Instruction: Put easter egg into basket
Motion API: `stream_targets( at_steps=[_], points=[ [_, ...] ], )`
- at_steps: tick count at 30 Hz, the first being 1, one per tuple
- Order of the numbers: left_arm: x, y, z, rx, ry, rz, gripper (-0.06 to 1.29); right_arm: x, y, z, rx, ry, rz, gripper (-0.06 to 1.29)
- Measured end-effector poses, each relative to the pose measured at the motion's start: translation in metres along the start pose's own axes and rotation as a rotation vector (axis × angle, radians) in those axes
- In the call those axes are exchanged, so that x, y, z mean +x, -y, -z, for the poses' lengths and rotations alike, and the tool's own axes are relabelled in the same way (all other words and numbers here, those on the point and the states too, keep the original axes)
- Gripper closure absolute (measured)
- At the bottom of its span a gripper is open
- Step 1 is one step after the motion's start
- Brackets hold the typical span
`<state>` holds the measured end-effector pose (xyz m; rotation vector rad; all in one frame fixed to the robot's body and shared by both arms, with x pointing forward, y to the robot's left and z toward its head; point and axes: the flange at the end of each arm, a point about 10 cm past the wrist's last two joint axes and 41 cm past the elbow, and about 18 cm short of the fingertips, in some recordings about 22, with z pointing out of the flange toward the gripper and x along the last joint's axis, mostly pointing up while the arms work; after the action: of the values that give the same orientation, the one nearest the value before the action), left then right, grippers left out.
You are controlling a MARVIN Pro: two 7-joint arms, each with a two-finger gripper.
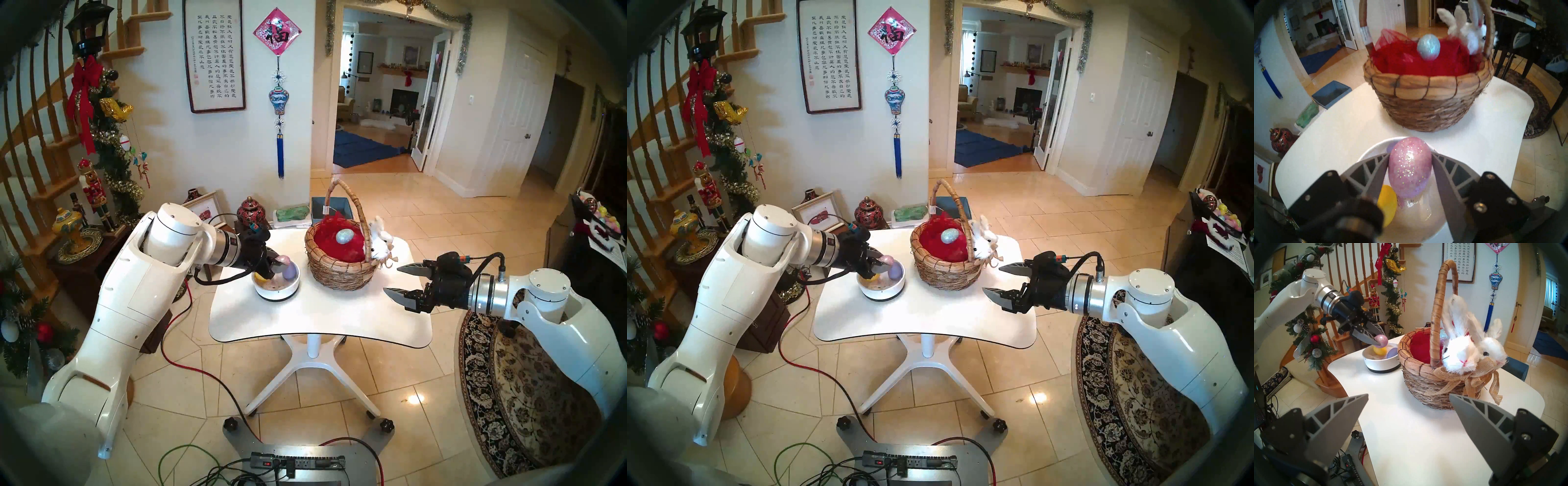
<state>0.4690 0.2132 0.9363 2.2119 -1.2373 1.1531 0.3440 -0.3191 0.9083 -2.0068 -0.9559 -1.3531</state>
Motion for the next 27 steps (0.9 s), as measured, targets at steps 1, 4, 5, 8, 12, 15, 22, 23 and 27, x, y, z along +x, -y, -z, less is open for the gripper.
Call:
stream_targets(
  at_steps=[1,4,5,8,12,15,22,23,27],
  points=[
    [0.003,0.0,0.001,0.0,-0.006,-0.001,0.63,0.0,0.0,0.0,0.0,0.0,0.0,-0.01],
    [0.014,0.002,0.002,0.0,-0.025,-0.01,0.63,0.0,0.0,0.0,0.0,0.0,0.0,-0.01],
    [0.02,0.002,0.003,0.001,-0.035,-0.017,0.63,0.0,0.0,0.0,0.0,0.0,0.0,-0.01],
    [0.035,0.003,0.003,0.002,-0.061,-0.034,0.63,0.0,0.0,0.0,0.0,0.0,0.0,-0.01],
    [0.055,0.003,-0.002,0.0,-0.094,-0.055,0.62,0.0,0.0,0.0,0.0,0.0,0.0,-0.01],
    [0.065,0.004,-0.007,0.005,-0.107,-0.062,0.6,0.0,0.0,0.0,0.0,0.0,0.0,-0.01],
    [0.084,0.006,-0.031,0.008,-0.116,-0.064,0.6,0.0,0.0,0.0,0.0,0.0,0.0,-0.01],
    [0.088,0.006,-0.036,0.007,-0.116,-0.063,0.6,0.0,0.0,0.0,0.0,0.0,0.0,-0.01],
    [0.097,0.005,-0.054,-0.003,-0.108,-0.059,0.6,0.0,0.0,0.0,0.0,0.0,0.0,-0.01]
  ],
)
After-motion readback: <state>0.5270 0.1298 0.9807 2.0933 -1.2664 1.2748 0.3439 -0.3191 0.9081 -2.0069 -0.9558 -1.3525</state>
